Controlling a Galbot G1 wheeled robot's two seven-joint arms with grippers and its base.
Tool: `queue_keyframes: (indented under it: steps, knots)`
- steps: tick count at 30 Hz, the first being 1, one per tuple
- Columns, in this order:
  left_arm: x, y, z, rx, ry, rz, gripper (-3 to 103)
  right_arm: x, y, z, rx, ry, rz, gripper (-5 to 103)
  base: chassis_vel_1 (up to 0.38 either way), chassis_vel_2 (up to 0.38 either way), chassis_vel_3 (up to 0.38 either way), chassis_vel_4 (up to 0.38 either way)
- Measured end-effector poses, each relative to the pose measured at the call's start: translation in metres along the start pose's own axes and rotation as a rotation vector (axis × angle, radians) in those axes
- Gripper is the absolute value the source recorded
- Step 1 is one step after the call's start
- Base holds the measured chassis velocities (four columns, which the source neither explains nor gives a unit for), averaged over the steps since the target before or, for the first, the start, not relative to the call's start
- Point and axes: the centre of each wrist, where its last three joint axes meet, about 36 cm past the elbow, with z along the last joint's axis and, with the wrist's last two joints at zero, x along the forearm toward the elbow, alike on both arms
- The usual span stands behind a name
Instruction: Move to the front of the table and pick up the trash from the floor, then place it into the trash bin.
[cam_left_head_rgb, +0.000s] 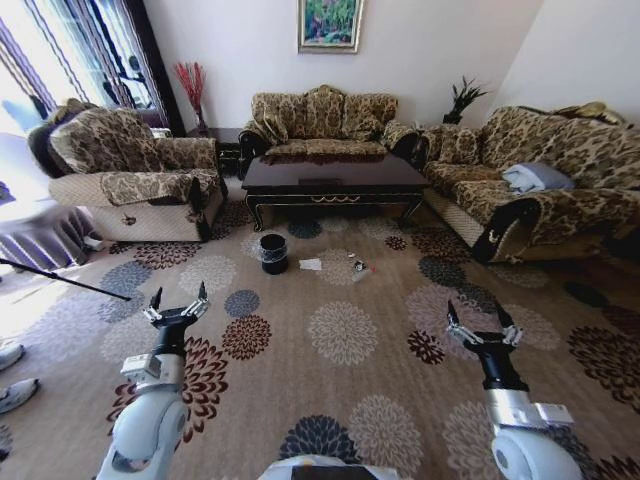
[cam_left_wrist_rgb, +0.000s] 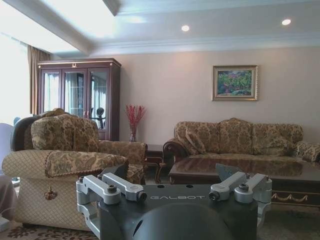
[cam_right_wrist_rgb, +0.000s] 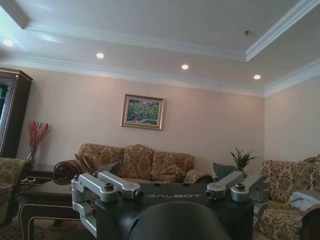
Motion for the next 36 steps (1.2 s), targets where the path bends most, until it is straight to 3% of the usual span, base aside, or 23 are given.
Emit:
queue_keyframes:
  steps: [29,36]
  knots:
    - [0.008,-0.005,0.004,0.021,0.023,-0.016,100,0.002,0.006,0.004,-0.032,-0.018,-0.02,100,0.0,0.0,0.0,0.0]
    - [0.006,0.002,0.001,0.017,0.01,-0.025,100,-0.003,0.005,0.013,-0.047,-0.011,-0.005,100,0.0,0.0,0.0,0.0]
